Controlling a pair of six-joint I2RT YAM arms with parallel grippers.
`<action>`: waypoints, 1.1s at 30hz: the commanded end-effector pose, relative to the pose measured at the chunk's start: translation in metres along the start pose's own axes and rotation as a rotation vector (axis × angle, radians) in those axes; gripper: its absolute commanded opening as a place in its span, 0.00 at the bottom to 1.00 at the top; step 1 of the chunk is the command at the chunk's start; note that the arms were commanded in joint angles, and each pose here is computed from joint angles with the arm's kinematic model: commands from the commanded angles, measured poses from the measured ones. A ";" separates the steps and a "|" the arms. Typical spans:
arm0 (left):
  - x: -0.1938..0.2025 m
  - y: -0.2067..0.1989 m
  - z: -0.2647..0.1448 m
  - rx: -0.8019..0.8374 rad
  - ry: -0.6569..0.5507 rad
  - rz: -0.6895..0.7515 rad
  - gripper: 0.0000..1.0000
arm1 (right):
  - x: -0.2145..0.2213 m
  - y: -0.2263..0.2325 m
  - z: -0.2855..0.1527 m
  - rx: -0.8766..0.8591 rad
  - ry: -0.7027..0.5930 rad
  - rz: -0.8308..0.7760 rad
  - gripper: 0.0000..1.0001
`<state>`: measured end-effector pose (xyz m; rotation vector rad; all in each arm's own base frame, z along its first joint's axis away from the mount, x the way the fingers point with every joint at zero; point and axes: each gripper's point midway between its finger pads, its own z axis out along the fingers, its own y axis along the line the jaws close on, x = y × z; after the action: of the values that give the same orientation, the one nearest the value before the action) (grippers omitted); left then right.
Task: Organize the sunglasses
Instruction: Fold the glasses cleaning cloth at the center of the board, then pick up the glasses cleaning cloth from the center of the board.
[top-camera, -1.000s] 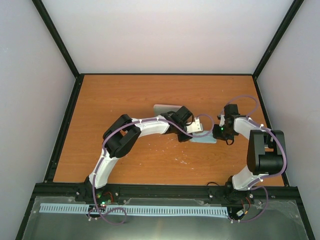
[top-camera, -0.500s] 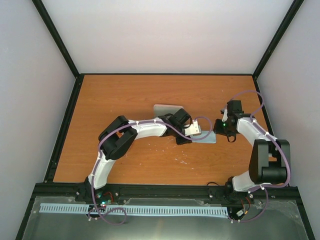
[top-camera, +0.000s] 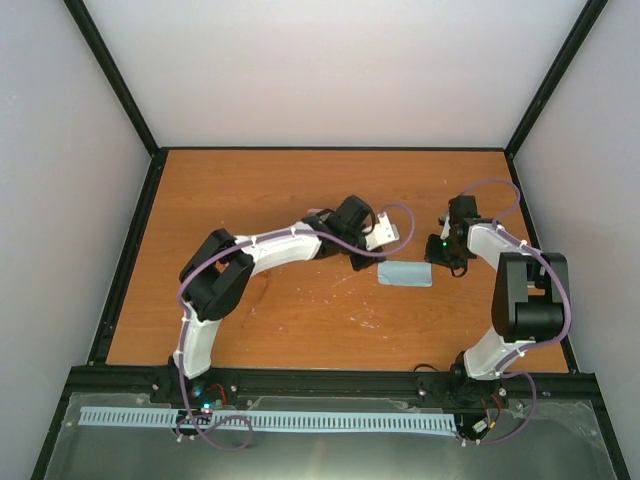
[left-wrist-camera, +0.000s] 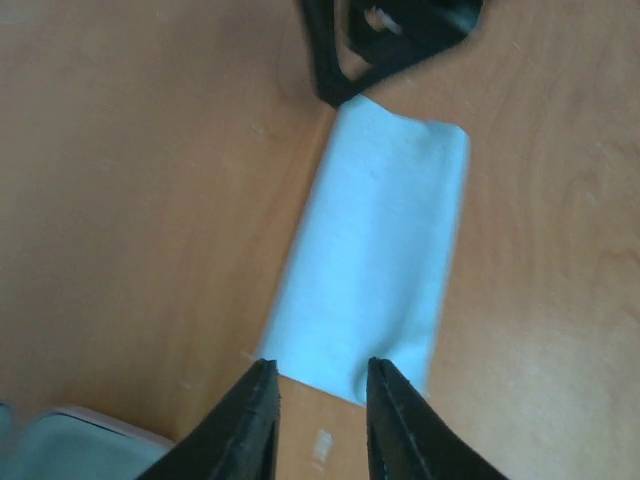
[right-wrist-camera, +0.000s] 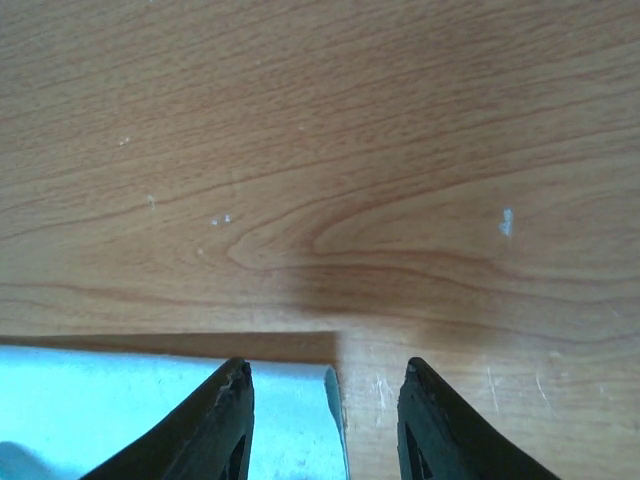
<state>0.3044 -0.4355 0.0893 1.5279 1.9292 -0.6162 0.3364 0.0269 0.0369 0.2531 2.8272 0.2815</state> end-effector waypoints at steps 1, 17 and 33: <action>-0.019 0.038 0.003 0.006 -0.038 -0.061 0.23 | -0.013 -0.001 0.005 0.008 -0.010 -0.024 0.39; -0.001 0.042 0.031 0.078 0.042 -0.044 0.30 | -0.008 0.005 0.013 -0.029 0.035 -0.033 0.42; 0.002 0.040 0.032 0.084 0.042 -0.062 0.31 | 0.015 0.000 0.013 -0.007 0.084 -0.064 0.39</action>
<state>0.3528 -0.4446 0.0607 1.5390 2.0230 -0.6807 0.3367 0.0319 0.0184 0.1849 2.8977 0.3070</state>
